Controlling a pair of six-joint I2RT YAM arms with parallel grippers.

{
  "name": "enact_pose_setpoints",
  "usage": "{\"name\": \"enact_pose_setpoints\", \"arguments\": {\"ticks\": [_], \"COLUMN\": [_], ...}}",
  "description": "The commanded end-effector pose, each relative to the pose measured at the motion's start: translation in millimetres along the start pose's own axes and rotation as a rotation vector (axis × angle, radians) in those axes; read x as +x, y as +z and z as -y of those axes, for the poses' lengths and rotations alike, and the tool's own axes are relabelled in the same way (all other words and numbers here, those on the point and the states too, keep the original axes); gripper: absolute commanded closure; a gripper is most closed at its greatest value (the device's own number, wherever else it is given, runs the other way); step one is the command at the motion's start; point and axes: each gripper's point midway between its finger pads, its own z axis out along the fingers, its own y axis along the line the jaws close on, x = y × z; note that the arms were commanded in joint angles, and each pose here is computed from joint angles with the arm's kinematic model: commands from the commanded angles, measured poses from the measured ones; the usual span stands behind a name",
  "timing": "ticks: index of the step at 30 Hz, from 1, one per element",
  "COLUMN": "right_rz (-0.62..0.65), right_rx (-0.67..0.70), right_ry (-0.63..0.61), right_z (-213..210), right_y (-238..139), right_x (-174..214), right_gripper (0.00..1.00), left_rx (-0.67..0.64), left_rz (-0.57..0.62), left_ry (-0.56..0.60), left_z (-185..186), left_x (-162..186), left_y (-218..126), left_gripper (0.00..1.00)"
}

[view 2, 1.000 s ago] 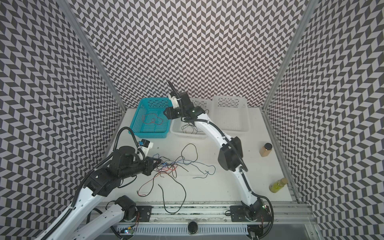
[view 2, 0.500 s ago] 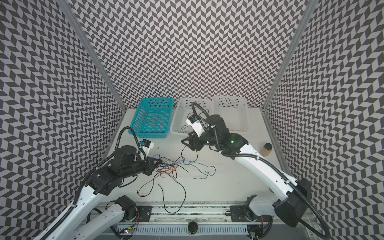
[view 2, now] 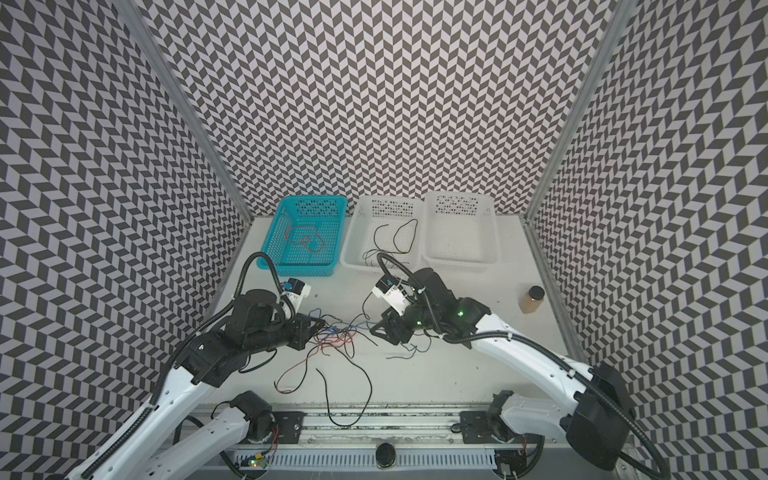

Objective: Untangle the cables

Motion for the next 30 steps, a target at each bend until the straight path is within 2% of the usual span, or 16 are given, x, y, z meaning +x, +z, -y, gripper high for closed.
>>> {"name": "enact_pose_setpoints", "arguments": {"ticks": [1, 14, 17, 20, 24, 27, 30], "right_rz": [0.011, -0.108, -0.130, -0.147, -0.117, -0.044, 0.046], "right_rx": [-0.051, 0.035, 0.018, 0.020, 0.059, 0.149, 0.323], "right_ry": [-0.040, 0.001, 0.000, -0.005, -0.032, -0.055, -0.039], "right_z": [-9.2, 8.5, 4.8, 2.6, -0.2, 4.3, 24.4], "right_y": [7.0, 22.0, 27.6, 29.6, 19.4, -0.8, -25.8], "right_x": [1.1, 37.5, 41.2, 39.0, 24.0, 4.4, -12.4], "right_gripper": [0.39, 0.44, 0.53, 0.75, 0.98, 1.00, 1.00], "left_rx": [0.004, -0.007, -0.003, -0.003, -0.005, -0.013, -0.030], "left_rz": [0.017, 0.033, 0.035, 0.044, 0.040, 0.024, 0.009], "left_ry": [0.018, 0.021, 0.023, 0.024, 0.022, 0.016, 0.009], "left_z": [3.5, 2.5, 3.4, 3.7, 3.3, 0.9, -2.3], "left_x": [-8.0, -10.4, -10.5, -11.3, -11.0, -9.0, -8.2], "left_y": [-4.5, -7.5, -8.4, -9.9, -9.0, -6.1, -4.1], "left_gripper": [1.00, 1.00, 1.00, 0.99, 0.91, 0.82, 0.82]}}
